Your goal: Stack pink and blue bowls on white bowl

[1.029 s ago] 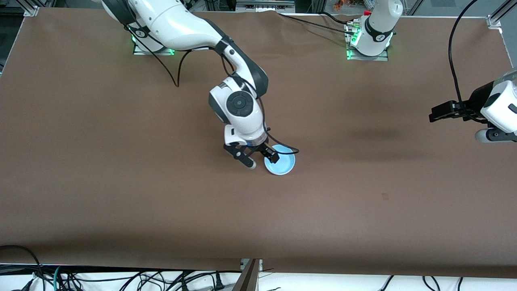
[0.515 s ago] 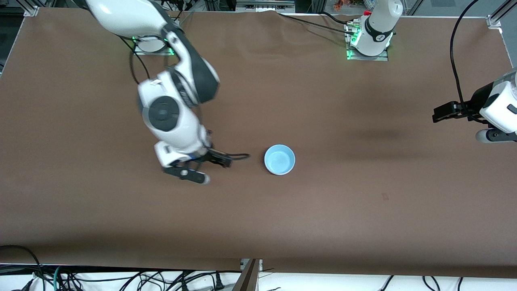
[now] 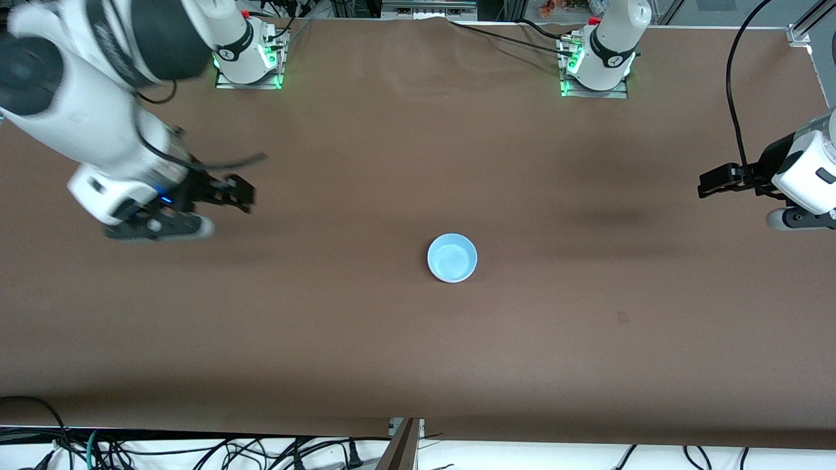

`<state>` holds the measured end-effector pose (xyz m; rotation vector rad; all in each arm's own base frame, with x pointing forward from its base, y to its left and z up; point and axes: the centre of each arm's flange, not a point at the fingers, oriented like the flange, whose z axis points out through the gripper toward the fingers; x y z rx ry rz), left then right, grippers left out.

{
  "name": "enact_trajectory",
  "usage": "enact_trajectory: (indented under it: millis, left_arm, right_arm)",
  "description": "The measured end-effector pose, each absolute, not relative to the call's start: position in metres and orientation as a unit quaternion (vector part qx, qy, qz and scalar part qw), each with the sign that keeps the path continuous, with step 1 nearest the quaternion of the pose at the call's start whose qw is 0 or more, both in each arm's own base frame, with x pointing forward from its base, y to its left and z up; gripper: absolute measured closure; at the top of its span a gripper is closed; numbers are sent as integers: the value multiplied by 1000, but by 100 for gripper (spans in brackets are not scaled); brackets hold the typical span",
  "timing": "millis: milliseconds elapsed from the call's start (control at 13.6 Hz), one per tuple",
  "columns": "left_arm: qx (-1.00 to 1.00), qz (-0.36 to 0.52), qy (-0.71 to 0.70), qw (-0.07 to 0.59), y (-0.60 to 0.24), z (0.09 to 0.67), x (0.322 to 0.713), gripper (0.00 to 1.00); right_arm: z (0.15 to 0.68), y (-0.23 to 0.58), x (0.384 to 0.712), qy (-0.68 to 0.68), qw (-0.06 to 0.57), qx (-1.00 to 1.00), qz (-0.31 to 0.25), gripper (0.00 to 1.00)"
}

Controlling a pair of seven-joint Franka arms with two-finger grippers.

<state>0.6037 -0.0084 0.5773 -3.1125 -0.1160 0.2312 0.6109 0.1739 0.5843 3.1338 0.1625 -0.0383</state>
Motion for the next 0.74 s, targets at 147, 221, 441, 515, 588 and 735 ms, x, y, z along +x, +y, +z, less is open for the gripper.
enact_trajectory:
  millis: [147,221,441,515,588,735]
  left_arm:
    - [-997,74,-37,9,-8,577,604,0]
    - [-997,74,-37,9,-8,577,604,0]
    - [-996,74,-39,9,-7,577,604,0]
    - [-996,74,-40,9,-5,577,604,0]
    - [-996,74,-41,9,-4,577,604,0]
    - [-996,74,-41,9,-4,577,604,0]
  right_arm:
    - [597,135,593,66,0,998,-13,0]
    - [598,117,585,67,-3,998,-15,0]
    - [602,86,569,73,-13,997,-14,0]
    - [605,83,567,75,-13,997,-12,0]
    - [607,81,566,76,-11,997,-9,0]
    - [608,80,567,79,-3,997,-5,0]
